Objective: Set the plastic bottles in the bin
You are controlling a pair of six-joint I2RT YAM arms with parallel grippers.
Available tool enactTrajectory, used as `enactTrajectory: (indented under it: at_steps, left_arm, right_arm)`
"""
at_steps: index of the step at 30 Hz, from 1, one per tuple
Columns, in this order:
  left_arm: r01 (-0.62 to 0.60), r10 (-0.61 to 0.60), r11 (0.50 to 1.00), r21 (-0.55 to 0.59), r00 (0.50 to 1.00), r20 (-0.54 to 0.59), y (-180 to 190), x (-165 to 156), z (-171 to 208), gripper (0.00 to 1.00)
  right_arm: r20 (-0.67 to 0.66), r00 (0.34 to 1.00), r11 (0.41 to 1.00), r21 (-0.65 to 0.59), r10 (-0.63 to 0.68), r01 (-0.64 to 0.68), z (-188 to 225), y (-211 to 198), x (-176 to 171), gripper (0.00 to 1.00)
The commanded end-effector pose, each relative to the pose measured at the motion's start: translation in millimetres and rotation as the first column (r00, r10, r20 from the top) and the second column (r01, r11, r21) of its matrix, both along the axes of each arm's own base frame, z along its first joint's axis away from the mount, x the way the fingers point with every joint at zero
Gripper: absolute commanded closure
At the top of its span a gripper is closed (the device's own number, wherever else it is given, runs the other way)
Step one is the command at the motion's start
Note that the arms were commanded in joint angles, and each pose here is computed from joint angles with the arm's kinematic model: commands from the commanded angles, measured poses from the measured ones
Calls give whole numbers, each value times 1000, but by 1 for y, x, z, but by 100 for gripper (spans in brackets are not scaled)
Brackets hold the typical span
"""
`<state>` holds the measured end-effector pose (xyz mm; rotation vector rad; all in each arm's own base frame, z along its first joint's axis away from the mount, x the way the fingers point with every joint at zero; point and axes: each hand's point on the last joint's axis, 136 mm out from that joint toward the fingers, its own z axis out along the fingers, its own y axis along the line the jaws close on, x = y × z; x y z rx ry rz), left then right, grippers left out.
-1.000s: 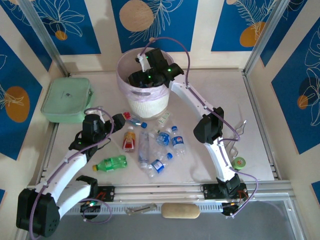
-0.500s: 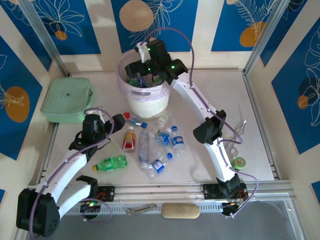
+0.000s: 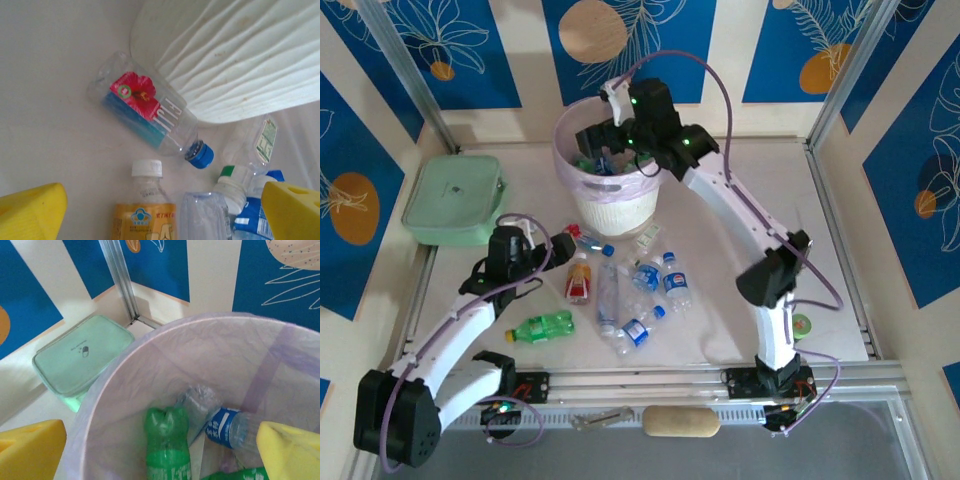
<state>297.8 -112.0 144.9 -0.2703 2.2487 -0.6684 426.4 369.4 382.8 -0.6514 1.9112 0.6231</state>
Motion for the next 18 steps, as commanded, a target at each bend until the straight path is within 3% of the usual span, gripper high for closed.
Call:
enactTrajectory:
  at_steps: [1, 8, 13, 18]
  left_arm:
    - [68, -67, 997, 22, 997, -49, -4, -9, 2, 1]
    - [-12, 30, 995, 98, 982, -185, 19, -36, -2, 1]
    - [-113, 146, 987, 116, 932, -330, 29, -59, -5, 1]
    - [-229, 264, 964, 137, 889, -373, 35, -81, 4, 1]
  right_arm:
    - [74, 997, 997, 79, -28, 22, 21, -12, -17, 1]
    - [38, 993, 988, 115, -108, 103, -13, -55, -47, 1]
    - [-33, 983, 980, 82, -180, 182, -53, -86, -53, 1]
    - [-141, 960, 965, 75, -240, 252, -92, -116, -53, 1]
